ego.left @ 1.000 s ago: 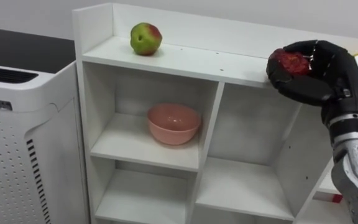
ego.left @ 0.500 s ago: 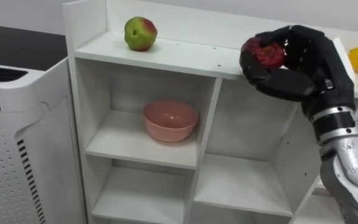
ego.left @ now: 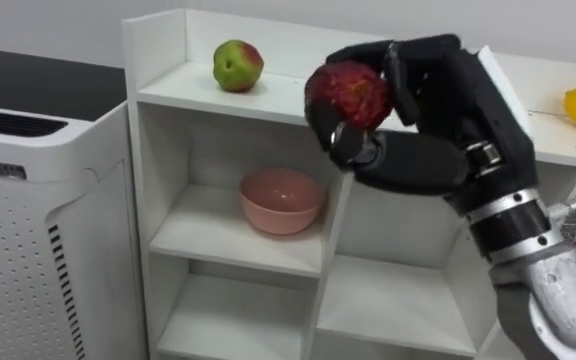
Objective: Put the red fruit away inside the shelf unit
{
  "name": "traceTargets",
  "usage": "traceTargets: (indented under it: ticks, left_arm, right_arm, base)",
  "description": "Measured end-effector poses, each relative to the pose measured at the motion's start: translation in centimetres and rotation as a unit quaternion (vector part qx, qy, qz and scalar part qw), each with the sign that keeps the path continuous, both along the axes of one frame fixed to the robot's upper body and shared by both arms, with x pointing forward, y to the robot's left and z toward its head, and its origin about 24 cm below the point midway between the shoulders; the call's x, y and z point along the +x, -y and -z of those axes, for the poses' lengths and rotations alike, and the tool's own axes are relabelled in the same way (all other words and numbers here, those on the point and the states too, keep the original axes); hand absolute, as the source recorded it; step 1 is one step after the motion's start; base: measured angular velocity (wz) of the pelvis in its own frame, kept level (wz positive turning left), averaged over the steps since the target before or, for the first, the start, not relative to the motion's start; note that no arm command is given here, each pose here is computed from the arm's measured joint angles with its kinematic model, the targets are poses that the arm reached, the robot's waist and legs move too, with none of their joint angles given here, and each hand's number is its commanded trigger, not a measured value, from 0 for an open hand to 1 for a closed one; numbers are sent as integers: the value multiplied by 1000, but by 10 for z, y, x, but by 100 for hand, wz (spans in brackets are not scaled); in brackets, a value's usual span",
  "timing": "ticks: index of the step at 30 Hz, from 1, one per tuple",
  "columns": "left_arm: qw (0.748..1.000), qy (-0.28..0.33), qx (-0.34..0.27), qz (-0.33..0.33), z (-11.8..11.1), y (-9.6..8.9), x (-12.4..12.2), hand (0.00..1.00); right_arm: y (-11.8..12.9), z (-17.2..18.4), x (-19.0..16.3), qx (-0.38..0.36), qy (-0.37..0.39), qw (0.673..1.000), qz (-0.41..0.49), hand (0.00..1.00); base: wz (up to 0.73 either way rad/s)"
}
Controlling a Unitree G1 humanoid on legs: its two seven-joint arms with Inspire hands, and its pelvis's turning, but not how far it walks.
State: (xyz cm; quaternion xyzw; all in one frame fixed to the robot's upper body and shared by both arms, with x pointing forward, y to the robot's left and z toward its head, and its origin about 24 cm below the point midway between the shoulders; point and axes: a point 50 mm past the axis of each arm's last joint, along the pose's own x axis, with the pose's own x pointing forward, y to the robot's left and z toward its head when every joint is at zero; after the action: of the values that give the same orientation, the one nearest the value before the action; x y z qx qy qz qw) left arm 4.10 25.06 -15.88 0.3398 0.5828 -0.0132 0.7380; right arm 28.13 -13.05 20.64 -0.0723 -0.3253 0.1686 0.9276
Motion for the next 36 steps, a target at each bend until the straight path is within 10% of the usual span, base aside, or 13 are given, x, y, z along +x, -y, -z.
traceTargets:
  ticks: [10,20,36]
  left_arm:
    - [1000,8,7,11,2,6,10,0]
    - [998,59,0,14,-1,14,42,0]
    - [997,64,-30,-28,-1,25,54,0]
  right_arm:
    - [17,103,20,-8,-214,975,60,100]
    - [54,202,26,120,-435,878,162,100]
    - [100,191,57,530,-445,705,153,100]
  base:
    - [1]
    - [6]
    - [5]
